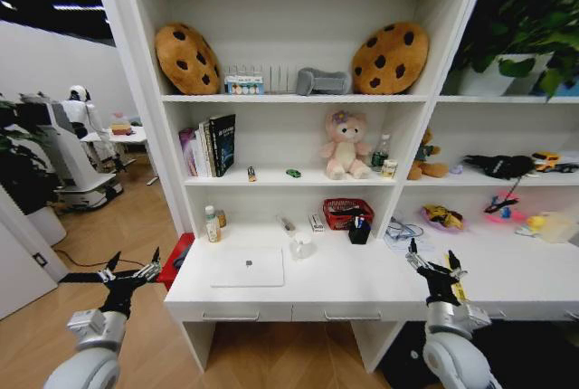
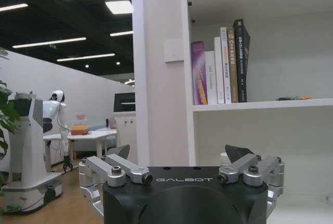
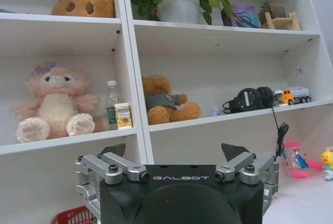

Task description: Organize the objects on the table.

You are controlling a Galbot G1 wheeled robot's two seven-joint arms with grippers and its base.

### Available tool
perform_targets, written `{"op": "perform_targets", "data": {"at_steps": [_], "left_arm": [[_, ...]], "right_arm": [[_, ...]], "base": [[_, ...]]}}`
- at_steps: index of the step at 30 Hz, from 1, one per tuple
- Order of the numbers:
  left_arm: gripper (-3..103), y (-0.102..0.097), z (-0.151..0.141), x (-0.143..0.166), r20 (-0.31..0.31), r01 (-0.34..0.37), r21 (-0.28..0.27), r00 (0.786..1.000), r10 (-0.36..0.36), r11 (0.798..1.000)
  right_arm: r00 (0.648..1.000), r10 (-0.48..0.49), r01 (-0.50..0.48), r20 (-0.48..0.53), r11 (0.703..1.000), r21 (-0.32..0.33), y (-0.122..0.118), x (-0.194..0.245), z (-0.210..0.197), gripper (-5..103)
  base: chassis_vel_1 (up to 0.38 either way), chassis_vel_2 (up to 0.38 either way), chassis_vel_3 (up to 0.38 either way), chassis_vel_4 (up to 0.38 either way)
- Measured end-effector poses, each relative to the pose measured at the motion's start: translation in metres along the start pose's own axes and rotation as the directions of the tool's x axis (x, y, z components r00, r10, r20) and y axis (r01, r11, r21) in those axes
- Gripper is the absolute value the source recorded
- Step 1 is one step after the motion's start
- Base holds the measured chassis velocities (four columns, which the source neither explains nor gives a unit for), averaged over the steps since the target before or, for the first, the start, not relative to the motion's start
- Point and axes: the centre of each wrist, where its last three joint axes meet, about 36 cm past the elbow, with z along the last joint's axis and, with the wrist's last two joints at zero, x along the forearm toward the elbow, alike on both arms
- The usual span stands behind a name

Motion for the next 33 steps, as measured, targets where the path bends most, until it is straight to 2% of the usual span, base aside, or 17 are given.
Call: {"op": "perform_targets", "data": {"at_steps": [19,23,31,33], "left_arm": [[100,0.0,0.0007,0.0008,-0.004,0.002,0.001,1.0,-0.002,1.0],[100,0.0001,0.0006,0.0007,-0.003,0.002,0.0,1.0,-0.002,1.0],[100,0.0003,0.0003,0.0006,-0.002,0.005,0.001,1.0,-0.005,1.0],[100,0.0011,0.0003,0.0008,0.0,0.013,0.003,1.0,-0.013,1.0]], "right_arm": [[1.0,0.006,-0.006,0.005,1.0,-0.001,-0.0001,-0.0028,0.0011,100],[1.0,0.01,-0.01,-0.006,1.0,0.009,-0.0025,-0.0008,0.0022,100],[1.0,0.001,-0.001,-0.015,1.0,0.019,-0.003,0.0001,0.0008,100],[0.999,-0.038,0.039,-0.026,0.999,0.029,-0.0026,0.001,-0.0009,100]], "base": [[0.323,-0.324,-0.345,0.369],[0.118,-0.045,-0.156,0.121],[-0.055,-0.002,0.056,-0.014],[-0.01,0.053,0.047,-0.027]]}}
